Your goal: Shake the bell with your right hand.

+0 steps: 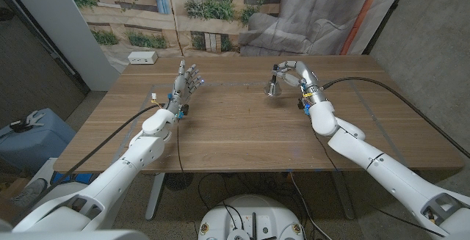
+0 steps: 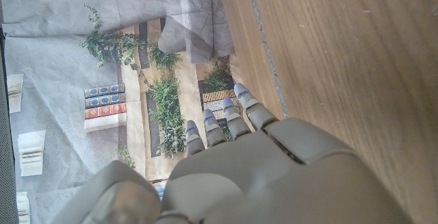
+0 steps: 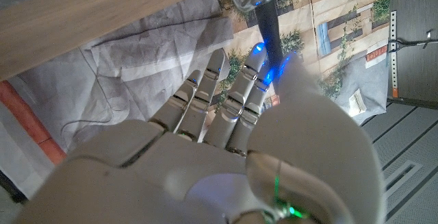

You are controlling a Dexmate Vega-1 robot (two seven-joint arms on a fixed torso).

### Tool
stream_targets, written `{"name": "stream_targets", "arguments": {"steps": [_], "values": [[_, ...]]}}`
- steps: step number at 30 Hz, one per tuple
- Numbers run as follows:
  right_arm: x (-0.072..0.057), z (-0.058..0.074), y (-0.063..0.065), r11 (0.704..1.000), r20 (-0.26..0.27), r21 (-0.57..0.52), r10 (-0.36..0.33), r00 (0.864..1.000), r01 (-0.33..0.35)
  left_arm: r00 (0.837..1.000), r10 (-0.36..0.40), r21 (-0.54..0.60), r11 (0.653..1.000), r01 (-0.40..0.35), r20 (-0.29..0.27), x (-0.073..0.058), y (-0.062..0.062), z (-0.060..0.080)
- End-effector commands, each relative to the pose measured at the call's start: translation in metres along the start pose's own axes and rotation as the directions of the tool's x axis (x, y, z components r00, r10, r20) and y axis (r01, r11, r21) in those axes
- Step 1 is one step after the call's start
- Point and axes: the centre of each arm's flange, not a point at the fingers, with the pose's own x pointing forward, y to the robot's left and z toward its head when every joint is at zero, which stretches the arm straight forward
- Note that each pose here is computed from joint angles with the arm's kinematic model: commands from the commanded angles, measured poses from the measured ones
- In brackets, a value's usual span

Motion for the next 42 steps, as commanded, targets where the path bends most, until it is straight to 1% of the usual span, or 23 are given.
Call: {"name": "stream_targets", "arguments": {"steps": [1,3,9,12,21,24,27,30,33,37,42], "values": [[-0.001,0.001,-0.003,0.988,-0.072,0.145,0.061,0.995,-0.050,1.000,0.000,0.000,1.000,0.000,0.000,0.000,0.000,0.000],[-0.001,0.001,-0.003,0.988,-0.075,0.147,0.067,0.995,-0.055,1.000,0.000,0.000,1.000,0.000,0.000,0.000,0.000,0.000],[-0.004,0.000,-0.003,0.976,-0.105,0.206,0.097,0.990,-0.074,1.000,0.000,0.000,1.000,0.000,0.000,0.000,0.000,0.000],[-0.005,0.001,-0.003,0.976,-0.116,0.201,0.106,0.988,-0.081,1.000,0.000,0.000,1.000,0.000,0.000,0.000,0.000,0.000],[-0.007,0.002,-0.004,0.960,-0.159,0.263,0.143,0.977,-0.098,1.000,0.000,0.000,1.000,0.000,0.000,0.000,0.000,0.000],[-0.008,0.002,-0.004,0.949,-0.177,0.297,0.162,0.971,-0.104,1.000,0.000,0.000,1.000,0.000,0.000,0.000,0.000,0.000],[-0.010,0.004,-0.004,0.952,-0.171,0.288,0.154,0.973,-0.100,1.000,0.000,0.000,1.000,0.000,0.000,0.000,0.000,0.000],[-0.013,0.006,-0.004,0.967,-0.148,0.242,0.120,0.982,-0.081,1.000,0.000,0.000,1.000,0.000,0.000,0.000,0.000,0.000],[-0.015,0.007,-0.004,0.973,-0.130,0.223,0.095,0.987,-0.065,1.000,0.000,0.000,1.000,0.000,0.000,0.000,0.000,0.000],[-0.018,0.009,-0.004,0.984,-0.087,0.173,0.043,0.995,-0.027,1.000,0.000,0.000,1.000,0.000,0.000,0.000,0.000,0.000],[-0.022,0.010,-0.003,0.992,-0.029,0.121,-0.017,0.999,0.021,1.000,0.000,0.000,1.000,0.000,0.000,0.000,0.000,0.000]]}}
